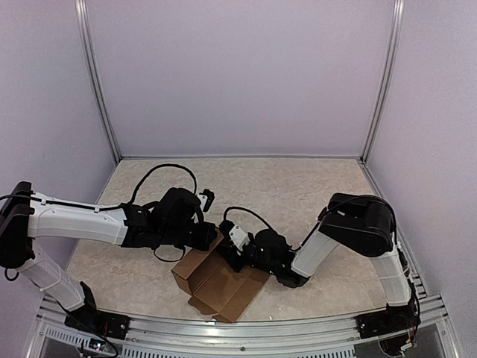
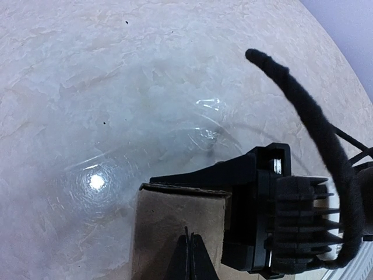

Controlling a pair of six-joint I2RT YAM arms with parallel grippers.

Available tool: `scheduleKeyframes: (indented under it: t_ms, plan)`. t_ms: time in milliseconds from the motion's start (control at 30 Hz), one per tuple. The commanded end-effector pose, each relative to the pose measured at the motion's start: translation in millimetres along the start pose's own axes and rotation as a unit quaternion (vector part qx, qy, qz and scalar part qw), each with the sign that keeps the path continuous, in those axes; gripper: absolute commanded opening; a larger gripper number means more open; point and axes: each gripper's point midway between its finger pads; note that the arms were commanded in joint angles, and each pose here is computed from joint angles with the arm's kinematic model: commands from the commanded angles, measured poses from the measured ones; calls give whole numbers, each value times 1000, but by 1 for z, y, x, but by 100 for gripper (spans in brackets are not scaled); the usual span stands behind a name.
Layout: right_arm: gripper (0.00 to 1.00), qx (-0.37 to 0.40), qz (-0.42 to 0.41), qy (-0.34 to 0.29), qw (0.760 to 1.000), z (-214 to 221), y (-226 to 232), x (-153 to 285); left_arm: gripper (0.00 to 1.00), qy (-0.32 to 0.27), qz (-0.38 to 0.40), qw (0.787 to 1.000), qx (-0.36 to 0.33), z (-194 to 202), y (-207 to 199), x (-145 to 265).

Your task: Fold the paper box

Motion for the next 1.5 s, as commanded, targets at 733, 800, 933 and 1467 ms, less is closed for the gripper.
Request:
scheduleKeyframes:
  t_ms: [733, 800, 933, 1467]
  plan:
    - [33, 35, 21, 2, 999, -13, 0, 8, 0, 9, -6, 1000, -7, 2, -1, 1]
    - [33, 38, 24, -8, 999, -23, -2, 10, 0, 11, -5, 1000, -8, 2, -2, -1]
    - [34, 38, 31, -32, 998, -43, -6, 13, 0, 12, -5, 1000, -8, 1, -3, -2]
    - [0, 41, 25, -43, 998, -47, -2, 10, 0, 9, -11, 1000, -9, 1, 1, 2]
Point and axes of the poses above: each gripper's point midway between its finger pads, its own x axis back along the fingers, its own y axis along the line the jaws close on, z = x × y, and after that the axes turned 4 degrees about x, right-handed
